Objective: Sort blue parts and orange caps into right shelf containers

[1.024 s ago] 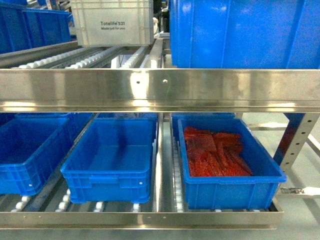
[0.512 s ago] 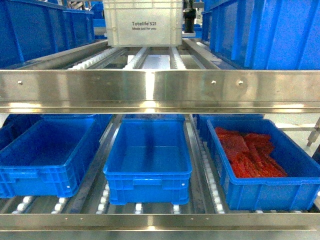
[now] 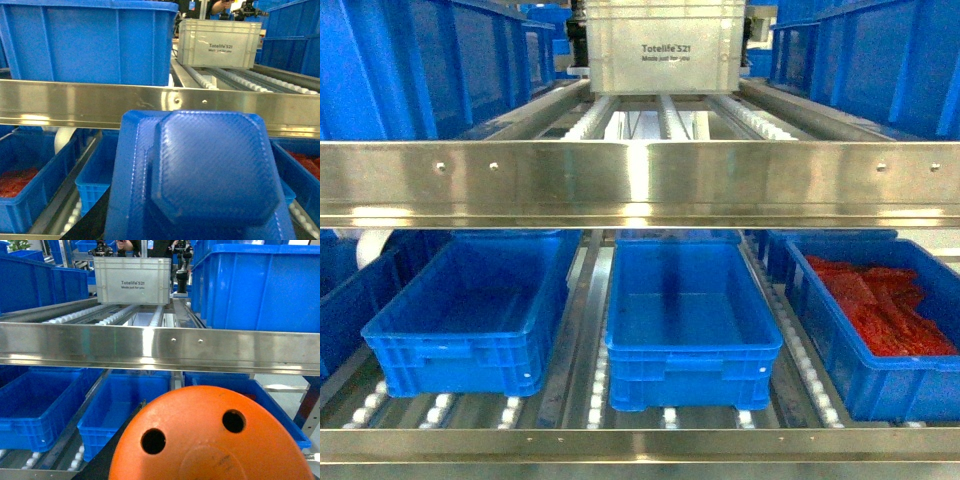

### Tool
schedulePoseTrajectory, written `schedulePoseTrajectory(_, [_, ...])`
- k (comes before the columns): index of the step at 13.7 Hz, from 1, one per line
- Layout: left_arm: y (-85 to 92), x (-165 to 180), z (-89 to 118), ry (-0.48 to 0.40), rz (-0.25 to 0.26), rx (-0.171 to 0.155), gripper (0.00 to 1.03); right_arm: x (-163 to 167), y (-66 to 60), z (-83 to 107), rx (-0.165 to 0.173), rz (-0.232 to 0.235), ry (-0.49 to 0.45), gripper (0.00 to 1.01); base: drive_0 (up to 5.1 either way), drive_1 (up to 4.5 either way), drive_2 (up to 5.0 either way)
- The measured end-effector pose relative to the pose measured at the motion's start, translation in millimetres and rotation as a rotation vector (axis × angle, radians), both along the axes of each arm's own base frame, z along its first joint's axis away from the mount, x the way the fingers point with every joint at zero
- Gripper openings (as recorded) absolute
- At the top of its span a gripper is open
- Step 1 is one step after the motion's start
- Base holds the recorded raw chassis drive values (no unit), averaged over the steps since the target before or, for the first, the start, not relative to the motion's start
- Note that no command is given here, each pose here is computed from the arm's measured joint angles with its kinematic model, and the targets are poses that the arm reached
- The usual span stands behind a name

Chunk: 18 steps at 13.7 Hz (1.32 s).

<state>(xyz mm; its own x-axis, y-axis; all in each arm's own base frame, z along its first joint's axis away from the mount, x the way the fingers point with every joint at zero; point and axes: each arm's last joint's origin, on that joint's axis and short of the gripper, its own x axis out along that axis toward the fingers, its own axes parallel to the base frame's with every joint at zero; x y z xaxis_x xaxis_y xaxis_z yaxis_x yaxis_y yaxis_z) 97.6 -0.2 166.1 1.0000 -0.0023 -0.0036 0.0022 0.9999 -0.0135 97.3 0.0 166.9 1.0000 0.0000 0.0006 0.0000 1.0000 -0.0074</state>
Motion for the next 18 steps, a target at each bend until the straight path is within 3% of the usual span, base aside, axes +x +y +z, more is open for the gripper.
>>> schedulePoseTrajectory(4, [0.0, 0.0, -0.1, 0.001, 0.001, 0.000, 0.42, 0.0, 0.0, -0.1, 0.000, 0.000, 0.001, 0.44, -4.7, 3.60, 1.5])
schedulePoseTrajectory(18, [0.1, 0.0, -0.2, 0.001, 0.001, 0.000, 0.42, 0.0, 0.0, 0.0, 0.000, 0.000, 0.000, 0.44, 0.0, 0.00, 0.0])
